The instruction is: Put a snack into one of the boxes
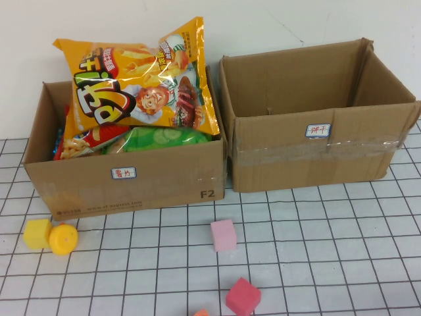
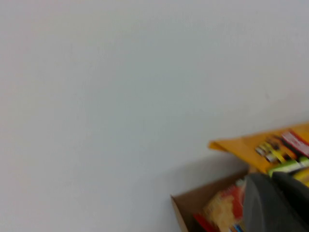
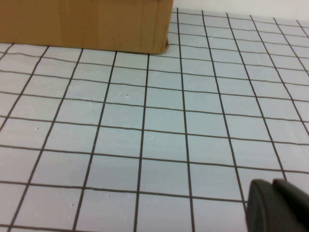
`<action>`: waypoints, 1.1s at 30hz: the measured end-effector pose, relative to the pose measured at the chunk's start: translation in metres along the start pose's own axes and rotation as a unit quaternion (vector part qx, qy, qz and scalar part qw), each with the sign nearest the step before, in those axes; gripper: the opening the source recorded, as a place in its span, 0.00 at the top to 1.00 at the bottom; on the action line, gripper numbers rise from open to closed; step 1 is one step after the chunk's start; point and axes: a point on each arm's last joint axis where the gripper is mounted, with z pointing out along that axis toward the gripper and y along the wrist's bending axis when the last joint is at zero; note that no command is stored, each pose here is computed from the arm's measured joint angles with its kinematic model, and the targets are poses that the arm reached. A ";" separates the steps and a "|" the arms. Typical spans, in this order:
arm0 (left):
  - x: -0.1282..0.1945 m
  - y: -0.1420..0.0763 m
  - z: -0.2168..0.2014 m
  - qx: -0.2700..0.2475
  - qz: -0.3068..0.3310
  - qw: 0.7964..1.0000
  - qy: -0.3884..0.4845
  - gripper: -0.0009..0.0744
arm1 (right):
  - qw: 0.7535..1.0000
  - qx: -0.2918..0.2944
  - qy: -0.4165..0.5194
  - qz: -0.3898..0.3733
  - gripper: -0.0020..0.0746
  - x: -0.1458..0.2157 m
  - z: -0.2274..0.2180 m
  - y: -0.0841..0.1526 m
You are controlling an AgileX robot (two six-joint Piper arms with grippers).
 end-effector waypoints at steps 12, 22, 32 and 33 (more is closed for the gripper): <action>0.055 -0.033 -0.050 0.032 -0.072 0.997 0.016 0.99 | 1.000 0.000 0.000 0.000 0.98 0.000 0.000 0.000; 0.101 -0.051 -0.051 0.077 -0.107 0.988 0.083 0.99 | 1.000 0.000 0.000 0.000 0.98 0.000 0.000 0.000; 0.139 -0.076 -0.083 0.116 -0.099 0.986 0.067 0.99 | 1.000 0.000 0.000 0.000 0.98 0.000 0.000 0.000; 0.142 -0.078 -0.089 0.115 -0.097 0.987 0.055 0.99 | 1.000 0.000 0.000 0.000 0.98 0.000 0.000 0.000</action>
